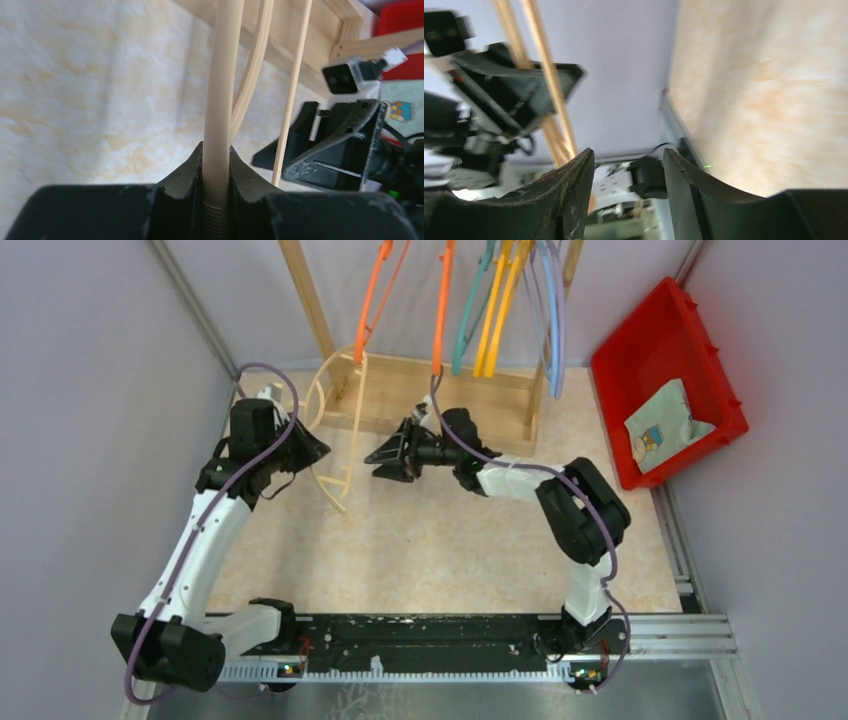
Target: Organize the hangers
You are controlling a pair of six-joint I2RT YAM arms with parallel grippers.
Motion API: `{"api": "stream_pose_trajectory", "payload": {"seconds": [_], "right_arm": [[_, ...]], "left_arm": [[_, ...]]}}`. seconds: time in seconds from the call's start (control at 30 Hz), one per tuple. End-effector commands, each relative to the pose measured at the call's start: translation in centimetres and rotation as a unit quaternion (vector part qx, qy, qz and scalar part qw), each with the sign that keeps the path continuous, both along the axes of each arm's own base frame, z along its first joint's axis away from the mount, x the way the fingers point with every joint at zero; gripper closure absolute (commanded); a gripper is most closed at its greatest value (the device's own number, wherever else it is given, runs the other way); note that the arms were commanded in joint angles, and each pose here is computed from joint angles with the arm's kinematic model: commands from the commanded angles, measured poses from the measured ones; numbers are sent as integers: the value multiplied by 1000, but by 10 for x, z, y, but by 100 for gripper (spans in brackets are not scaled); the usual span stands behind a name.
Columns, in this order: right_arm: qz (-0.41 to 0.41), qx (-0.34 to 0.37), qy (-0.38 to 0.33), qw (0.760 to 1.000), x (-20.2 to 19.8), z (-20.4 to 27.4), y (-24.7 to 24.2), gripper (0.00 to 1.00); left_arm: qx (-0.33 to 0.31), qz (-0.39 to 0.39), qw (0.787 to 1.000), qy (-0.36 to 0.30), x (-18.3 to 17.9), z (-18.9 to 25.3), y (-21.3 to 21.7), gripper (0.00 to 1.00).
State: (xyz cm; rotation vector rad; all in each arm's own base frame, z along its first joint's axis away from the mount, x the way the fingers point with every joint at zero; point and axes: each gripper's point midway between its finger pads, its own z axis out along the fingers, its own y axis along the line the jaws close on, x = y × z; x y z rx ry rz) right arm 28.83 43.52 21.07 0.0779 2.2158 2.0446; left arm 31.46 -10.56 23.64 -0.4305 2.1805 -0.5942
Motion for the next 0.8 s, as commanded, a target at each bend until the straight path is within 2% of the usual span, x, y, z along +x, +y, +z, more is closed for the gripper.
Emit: {"api": "stream_pose_trajectory", "payload": {"seconds": [0.0,0.13,0.27,0.53,0.77], "right_arm": [[-52,-183,-54,980,24,-46,-61,45],[-97,-294,-111,944,36,-50,-102,41],[-119,-340,-164,918,36,-35,-130,36],[-118,-324,-176,922,31,-22,-145,36],[-116,-306,-183,927,34,-10,-157,36]], "left_arm": [[102,3,994,-51,20,36,27,100],[159,2,985,-67,37,57,39,100],[201,-14,976,-87,59,79,41,100],[279,-30,951,-130,100,123,36,100],[304,-66,934,-175,133,151,-11,100]]}}
